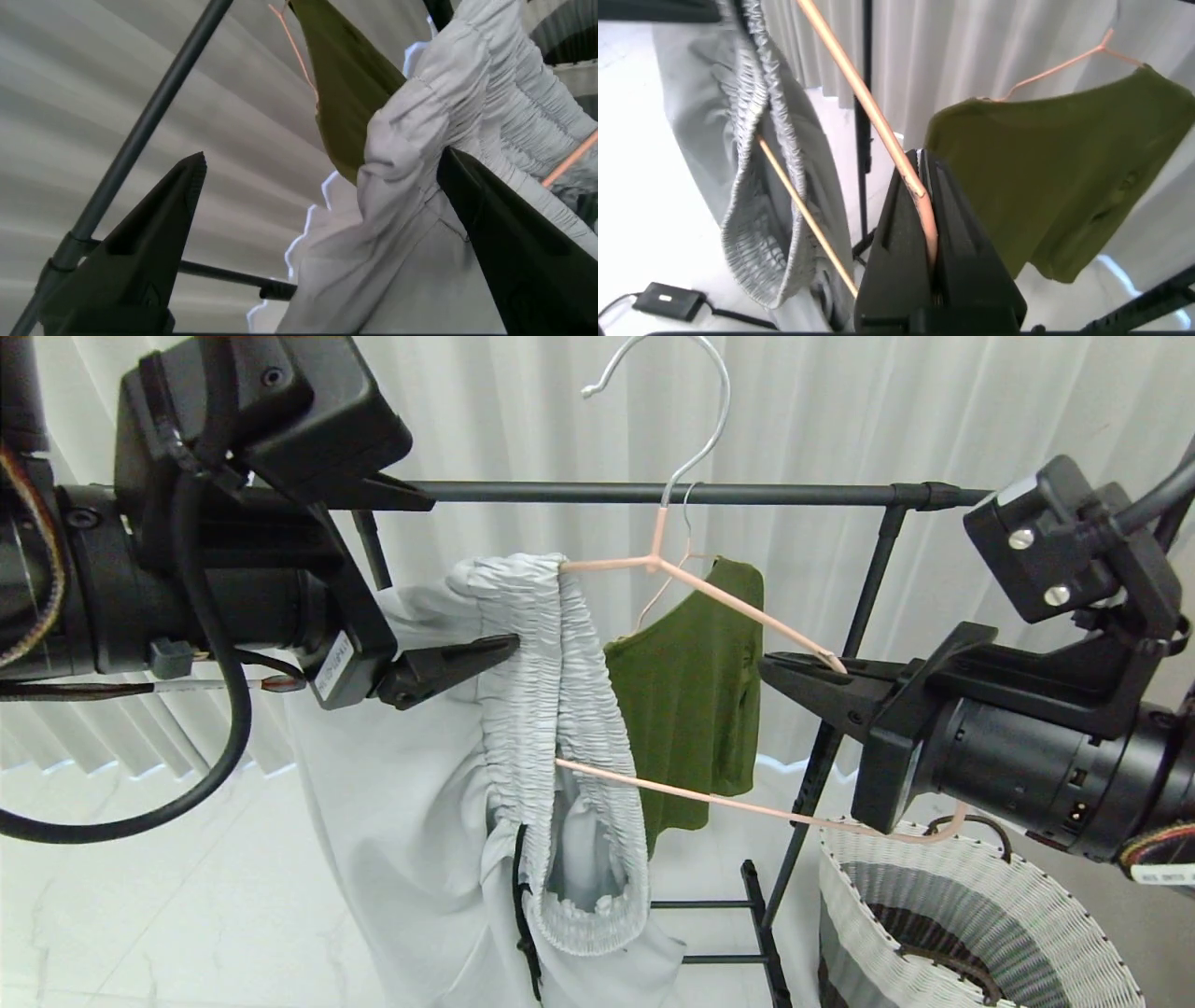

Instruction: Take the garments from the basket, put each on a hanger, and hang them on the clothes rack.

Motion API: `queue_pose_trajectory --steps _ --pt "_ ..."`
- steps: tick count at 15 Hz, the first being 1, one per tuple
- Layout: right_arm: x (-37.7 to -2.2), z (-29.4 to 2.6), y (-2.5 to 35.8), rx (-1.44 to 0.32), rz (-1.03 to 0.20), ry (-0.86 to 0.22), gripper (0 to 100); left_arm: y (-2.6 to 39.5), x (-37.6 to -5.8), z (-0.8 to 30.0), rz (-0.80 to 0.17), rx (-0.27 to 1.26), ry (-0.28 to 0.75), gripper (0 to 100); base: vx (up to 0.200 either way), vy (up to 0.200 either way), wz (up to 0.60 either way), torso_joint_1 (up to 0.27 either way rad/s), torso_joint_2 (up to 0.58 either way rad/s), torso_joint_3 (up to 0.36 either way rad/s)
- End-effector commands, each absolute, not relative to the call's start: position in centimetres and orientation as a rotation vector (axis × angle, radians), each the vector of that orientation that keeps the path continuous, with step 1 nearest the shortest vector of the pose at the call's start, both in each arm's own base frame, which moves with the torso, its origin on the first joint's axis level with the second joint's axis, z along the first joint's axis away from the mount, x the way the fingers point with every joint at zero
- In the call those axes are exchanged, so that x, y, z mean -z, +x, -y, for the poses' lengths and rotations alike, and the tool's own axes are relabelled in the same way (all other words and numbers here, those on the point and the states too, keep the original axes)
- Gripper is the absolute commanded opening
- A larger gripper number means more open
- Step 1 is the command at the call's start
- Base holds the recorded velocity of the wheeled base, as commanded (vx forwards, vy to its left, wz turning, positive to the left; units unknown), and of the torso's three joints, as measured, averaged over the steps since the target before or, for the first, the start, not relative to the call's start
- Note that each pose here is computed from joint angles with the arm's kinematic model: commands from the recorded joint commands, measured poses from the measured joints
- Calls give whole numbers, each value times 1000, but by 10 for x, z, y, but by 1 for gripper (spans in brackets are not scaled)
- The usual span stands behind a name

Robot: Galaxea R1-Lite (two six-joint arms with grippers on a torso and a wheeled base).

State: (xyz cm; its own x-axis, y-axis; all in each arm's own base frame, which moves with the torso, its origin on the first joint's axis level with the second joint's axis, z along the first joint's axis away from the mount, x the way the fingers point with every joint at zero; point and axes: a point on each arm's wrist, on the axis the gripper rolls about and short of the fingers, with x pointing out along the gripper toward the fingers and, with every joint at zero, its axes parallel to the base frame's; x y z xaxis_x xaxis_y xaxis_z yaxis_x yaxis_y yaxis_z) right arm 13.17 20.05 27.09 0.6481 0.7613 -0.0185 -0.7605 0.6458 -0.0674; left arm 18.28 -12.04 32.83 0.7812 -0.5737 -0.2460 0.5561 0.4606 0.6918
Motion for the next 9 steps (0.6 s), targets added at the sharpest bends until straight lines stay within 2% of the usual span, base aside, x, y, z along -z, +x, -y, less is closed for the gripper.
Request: queue_pose_trajectory --steps 1,3,4,9 --pt "-270 -201 131 -885 14 -82 0 185 -324 122 8 703 845 100 0 0 0 0 0 0" --pt "-269 -201 130 -911 25 -101 0 184 -322 122 3 709 846 100 0 0 0 0 0 0" --pt "-270 -202 129 -925 28 -103 0 184 -321 122 3 717 845 0 0 0 0 0 0 0" --pt "-270 -205 124 -953 31 -102 0 183 -318 122 6 761 839 0 0 0 0 0 0 0"
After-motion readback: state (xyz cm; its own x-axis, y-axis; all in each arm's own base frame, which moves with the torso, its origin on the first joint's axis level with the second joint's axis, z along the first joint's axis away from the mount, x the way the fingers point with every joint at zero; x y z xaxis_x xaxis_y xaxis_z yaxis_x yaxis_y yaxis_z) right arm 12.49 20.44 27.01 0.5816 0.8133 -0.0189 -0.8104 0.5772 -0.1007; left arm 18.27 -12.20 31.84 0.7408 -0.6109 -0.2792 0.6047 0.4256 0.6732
